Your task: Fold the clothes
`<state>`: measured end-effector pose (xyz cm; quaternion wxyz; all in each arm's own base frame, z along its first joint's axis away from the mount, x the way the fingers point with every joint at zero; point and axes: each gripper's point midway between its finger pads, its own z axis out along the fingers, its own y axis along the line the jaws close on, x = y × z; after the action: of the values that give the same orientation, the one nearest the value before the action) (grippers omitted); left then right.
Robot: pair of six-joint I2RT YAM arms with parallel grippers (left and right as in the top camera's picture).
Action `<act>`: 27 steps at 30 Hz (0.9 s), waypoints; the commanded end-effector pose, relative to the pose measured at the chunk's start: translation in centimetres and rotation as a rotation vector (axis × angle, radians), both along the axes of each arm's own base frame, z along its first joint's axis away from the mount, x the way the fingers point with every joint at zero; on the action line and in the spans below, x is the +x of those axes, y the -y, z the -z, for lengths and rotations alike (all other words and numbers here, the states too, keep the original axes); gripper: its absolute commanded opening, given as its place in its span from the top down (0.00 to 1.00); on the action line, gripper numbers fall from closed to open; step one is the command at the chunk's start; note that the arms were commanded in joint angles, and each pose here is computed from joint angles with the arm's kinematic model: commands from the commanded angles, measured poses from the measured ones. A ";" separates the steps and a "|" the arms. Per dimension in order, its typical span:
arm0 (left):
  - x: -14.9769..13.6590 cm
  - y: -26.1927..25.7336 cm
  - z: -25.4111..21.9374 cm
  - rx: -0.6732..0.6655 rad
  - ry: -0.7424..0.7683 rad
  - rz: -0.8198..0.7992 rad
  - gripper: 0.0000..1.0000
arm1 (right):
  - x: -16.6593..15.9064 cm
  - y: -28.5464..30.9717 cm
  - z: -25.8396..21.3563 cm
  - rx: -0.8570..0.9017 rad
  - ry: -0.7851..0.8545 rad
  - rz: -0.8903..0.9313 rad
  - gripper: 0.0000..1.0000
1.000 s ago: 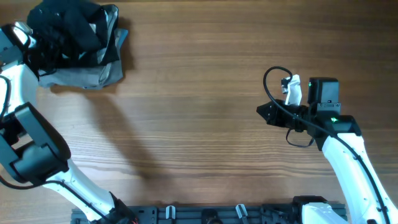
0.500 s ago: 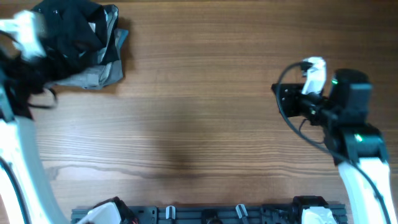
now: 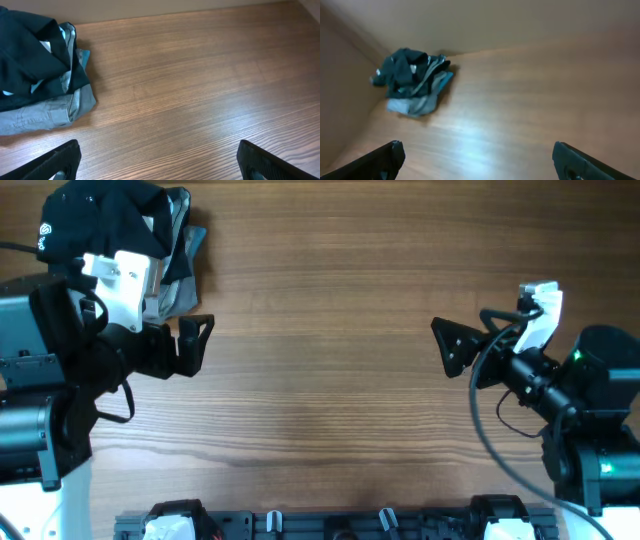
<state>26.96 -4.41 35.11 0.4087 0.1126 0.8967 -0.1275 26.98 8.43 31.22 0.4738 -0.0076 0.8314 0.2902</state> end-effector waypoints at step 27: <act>0.1 -0.1 0.2 0.021 0.001 0.008 0.00 | -3.3 2.6 13.0 -0.433 0.655 0.088 0.00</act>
<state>27.07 -4.24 34.92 0.4062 0.1114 0.8986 -0.1228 23.30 5.97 19.86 0.7117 -0.1632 0.6787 0.0789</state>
